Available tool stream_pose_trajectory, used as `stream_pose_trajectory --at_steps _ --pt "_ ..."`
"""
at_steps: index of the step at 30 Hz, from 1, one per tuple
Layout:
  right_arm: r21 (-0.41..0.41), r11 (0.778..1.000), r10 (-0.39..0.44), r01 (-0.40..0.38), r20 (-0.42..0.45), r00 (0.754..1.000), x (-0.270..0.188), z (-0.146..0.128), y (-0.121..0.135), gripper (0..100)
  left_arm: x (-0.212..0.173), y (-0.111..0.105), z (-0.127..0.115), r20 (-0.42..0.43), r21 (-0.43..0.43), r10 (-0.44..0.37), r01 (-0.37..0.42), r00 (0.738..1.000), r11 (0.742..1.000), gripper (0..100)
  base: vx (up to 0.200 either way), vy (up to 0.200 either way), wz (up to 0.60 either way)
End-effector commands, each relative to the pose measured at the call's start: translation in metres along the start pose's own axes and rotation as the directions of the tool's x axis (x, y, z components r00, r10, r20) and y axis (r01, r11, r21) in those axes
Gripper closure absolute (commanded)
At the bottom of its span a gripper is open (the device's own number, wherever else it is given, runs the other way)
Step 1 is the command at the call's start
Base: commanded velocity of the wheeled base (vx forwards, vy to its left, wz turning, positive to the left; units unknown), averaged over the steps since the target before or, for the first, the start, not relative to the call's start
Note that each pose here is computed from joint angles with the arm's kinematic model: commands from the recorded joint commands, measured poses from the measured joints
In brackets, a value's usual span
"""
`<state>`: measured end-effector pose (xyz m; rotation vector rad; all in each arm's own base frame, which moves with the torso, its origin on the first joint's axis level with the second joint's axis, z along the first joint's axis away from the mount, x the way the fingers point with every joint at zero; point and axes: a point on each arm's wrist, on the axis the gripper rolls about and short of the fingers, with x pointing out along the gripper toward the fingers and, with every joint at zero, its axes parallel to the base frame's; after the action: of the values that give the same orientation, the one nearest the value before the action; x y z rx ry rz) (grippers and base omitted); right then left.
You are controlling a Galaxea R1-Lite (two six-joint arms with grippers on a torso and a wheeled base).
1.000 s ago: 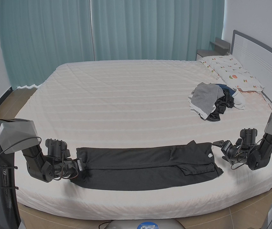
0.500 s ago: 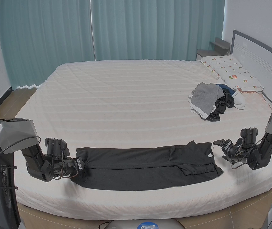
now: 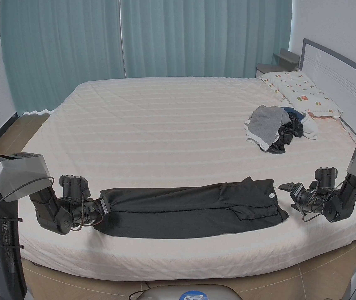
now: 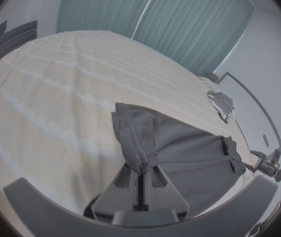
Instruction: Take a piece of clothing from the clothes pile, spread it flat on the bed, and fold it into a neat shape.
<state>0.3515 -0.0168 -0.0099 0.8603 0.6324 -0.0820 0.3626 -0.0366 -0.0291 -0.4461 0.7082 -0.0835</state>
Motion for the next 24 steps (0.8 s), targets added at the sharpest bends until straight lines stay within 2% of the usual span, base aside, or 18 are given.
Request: stream_pose_trajectory --at_steps 1,10,18,24 --pt "0.001 1.0 0.0 0.0 0.0 1.0 0.0 0.0 0.0 0 0.002 -0.006 0.008 0.035 -0.008 0.003 -0.002 0.999 1.0 100 0.0 0.0 0.0" --pt "0.005 1.0 -0.004 0.004 0.001 1.0 -0.002 0.0 -0.002 0 -0.002 -0.034 0.006 0.059 0.037 -0.002 0.0 0.998 0.999 100 0.0 0.0 0.0" --pt "0.006 1.0 -0.005 0.005 0.004 1.0 -0.003 0.001 -0.002 0 -0.006 -0.056 0.01 0.019 0.062 0.022 -0.023 1.0 0.998 100 0.0 0.0 0.0" --pt "0.006 1.0 -0.004 0.004 0.006 1.0 -0.003 0.002 -0.002 0 -0.007 -0.063 0.008 0.02 0.073 0.024 -0.026 1.0 0.997 100 0.0 -0.033 0.0"
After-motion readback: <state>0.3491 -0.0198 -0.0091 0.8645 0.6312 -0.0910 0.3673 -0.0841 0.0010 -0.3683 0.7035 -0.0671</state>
